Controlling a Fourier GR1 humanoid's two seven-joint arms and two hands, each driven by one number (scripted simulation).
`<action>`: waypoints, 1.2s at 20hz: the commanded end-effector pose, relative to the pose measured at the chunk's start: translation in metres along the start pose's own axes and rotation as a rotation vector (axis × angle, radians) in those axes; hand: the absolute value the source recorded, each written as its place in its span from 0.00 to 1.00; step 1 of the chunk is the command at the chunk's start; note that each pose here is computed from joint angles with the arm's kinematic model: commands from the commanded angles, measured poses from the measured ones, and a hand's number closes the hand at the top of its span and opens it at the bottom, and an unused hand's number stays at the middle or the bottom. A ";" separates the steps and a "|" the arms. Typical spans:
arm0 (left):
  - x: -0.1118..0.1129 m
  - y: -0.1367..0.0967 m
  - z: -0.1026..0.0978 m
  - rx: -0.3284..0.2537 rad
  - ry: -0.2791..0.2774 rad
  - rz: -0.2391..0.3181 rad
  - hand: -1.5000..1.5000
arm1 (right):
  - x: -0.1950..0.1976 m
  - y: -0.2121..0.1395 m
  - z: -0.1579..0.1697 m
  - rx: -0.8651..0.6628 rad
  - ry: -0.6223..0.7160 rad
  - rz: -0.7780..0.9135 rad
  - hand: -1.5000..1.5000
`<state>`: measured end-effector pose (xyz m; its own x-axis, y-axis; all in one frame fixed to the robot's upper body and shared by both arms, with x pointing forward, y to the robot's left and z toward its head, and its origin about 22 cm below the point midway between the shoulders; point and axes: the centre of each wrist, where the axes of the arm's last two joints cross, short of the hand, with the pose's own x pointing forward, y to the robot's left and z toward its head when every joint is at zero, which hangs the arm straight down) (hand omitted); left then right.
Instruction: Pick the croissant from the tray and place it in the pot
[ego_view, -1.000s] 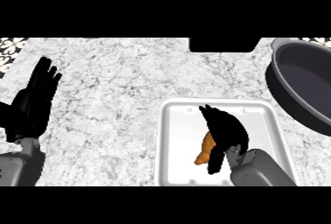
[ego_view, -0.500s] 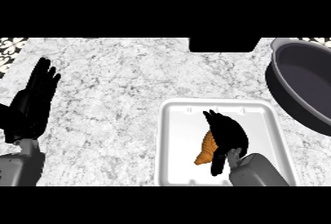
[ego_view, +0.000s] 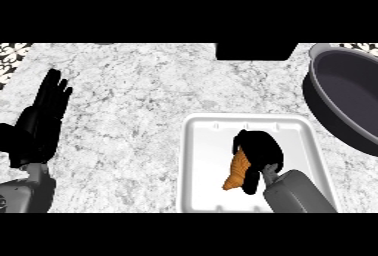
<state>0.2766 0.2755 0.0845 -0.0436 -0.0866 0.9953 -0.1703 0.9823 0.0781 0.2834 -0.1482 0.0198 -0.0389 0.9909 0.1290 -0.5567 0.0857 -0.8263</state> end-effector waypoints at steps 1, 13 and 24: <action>-0.009 -0.024 0.003 0.000 0.010 0.002 0.50 | 0.016 0.018 -0.006 0.034 -0.020 0.012 1.00; -0.006 0.016 0.000 0.071 0.027 -0.003 0.50 | -0.025 0.056 0.106 0.083 -0.710 0.109 1.00; -0.005 0.027 0.010 0.085 0.027 -0.010 0.50 | -0.104 -0.012 0.189 -0.504 -0.751 -0.288 1.00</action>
<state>0.2653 0.3004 0.0804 -0.0166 -0.0851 0.9962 -0.2461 0.9661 0.0785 0.1473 -0.2527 0.0932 -0.5716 0.6474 0.5041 -0.3482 0.3649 -0.8635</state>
